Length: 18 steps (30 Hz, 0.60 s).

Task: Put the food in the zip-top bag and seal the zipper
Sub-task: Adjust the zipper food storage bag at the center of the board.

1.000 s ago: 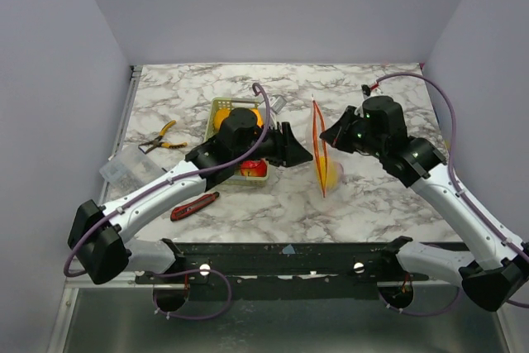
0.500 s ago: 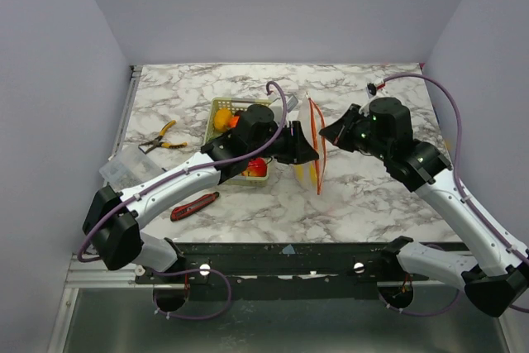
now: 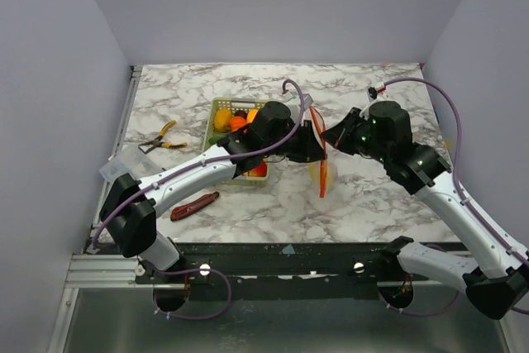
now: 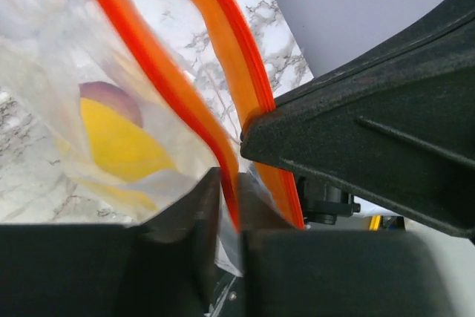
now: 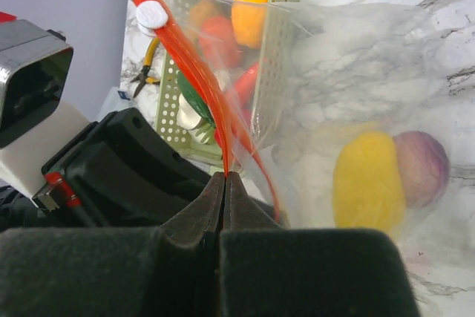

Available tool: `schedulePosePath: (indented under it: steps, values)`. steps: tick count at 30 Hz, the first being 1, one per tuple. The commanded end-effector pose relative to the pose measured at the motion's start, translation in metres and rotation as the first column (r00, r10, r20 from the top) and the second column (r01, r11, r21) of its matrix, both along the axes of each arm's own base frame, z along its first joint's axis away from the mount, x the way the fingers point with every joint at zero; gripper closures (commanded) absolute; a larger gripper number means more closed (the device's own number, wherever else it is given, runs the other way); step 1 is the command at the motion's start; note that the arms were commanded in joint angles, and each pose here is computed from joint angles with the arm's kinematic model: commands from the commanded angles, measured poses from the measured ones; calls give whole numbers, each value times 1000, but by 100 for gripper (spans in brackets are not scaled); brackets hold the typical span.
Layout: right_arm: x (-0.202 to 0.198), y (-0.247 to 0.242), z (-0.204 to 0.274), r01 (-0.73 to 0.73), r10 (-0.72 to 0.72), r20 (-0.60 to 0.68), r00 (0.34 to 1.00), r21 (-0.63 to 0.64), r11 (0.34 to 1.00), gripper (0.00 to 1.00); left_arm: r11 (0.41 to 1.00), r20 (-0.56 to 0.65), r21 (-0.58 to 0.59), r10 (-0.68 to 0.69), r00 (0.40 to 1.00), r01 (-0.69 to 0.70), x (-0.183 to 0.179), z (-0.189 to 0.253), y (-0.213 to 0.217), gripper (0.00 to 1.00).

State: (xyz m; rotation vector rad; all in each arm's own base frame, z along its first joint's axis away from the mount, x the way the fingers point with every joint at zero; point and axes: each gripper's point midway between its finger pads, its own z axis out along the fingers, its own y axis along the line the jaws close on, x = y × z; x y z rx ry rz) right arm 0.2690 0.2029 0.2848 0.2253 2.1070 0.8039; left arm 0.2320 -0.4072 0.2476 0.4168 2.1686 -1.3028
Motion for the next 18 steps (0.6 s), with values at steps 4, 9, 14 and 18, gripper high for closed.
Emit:
schedulePosePath:
  steps: [4,9,14,18]
  values:
    - [-1,-24,-6,74,-71,30,997,-88,993,100,998,83,-33,48,995,-45,6,27,3,100]
    - [4,-59,-17,126,-104,85,991,-321,939,96,996,108,-61,73,991,-67,-1,42,18,100]
    - [3,-29,-20,-67,78,18,997,-341,938,59,995,49,-49,92,995,-90,-4,42,20,100]
    - [8,-26,-32,-59,48,-38,998,-346,936,35,993,32,-43,115,993,-114,-1,43,20,100]
